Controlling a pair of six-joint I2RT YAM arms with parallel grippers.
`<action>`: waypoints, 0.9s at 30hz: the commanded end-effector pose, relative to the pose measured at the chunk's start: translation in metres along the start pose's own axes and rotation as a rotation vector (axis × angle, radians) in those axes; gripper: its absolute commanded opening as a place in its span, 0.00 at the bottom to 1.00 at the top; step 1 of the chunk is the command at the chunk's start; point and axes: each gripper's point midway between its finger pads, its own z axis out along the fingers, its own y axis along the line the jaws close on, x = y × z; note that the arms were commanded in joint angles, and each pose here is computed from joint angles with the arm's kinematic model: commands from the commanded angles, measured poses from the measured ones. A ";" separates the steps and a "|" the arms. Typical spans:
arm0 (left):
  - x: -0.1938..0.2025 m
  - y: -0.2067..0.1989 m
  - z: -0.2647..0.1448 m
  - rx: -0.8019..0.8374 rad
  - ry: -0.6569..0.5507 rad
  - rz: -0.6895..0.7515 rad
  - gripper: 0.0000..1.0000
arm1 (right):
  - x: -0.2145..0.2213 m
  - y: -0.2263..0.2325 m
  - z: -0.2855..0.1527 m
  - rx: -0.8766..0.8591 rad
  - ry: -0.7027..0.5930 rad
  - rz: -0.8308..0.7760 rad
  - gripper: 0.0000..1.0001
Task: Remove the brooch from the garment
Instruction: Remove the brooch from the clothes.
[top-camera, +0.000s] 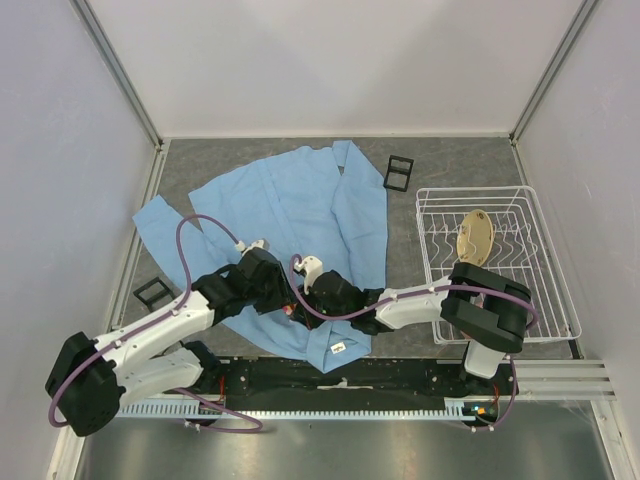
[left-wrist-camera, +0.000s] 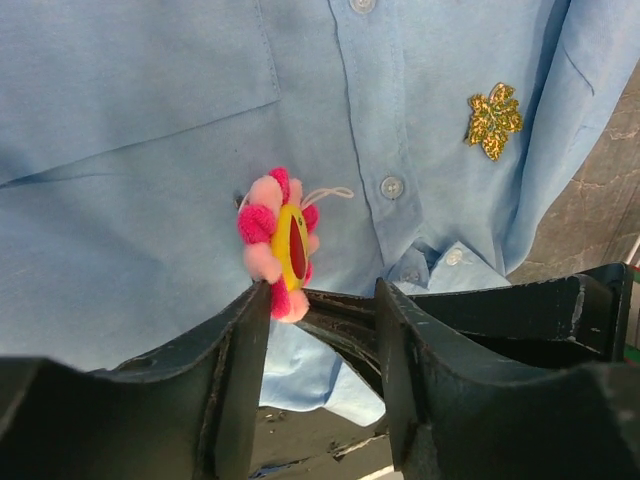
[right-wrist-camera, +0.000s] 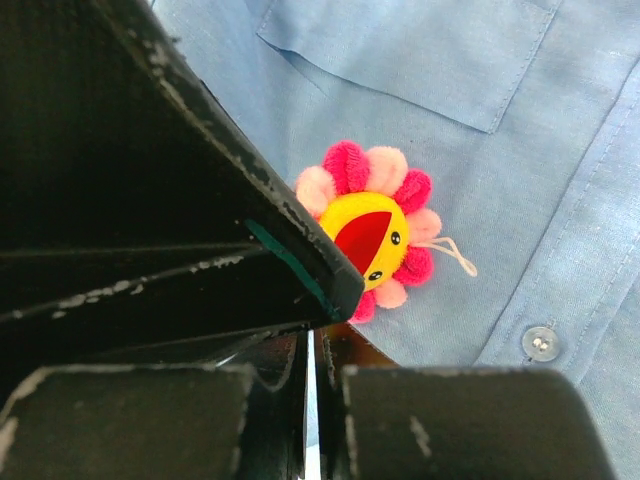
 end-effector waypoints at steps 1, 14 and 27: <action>-0.004 -0.022 -0.001 0.078 -0.004 -0.018 0.48 | -0.036 0.027 -0.005 -0.094 -0.095 -0.016 0.06; 0.005 -0.002 -0.003 0.014 0.010 -0.021 0.61 | -0.040 0.022 -0.005 -0.053 -0.088 -0.057 0.07; 0.012 0.008 0.012 -0.004 0.011 -0.086 0.61 | -0.043 0.028 -0.005 -0.074 -0.094 -0.050 0.07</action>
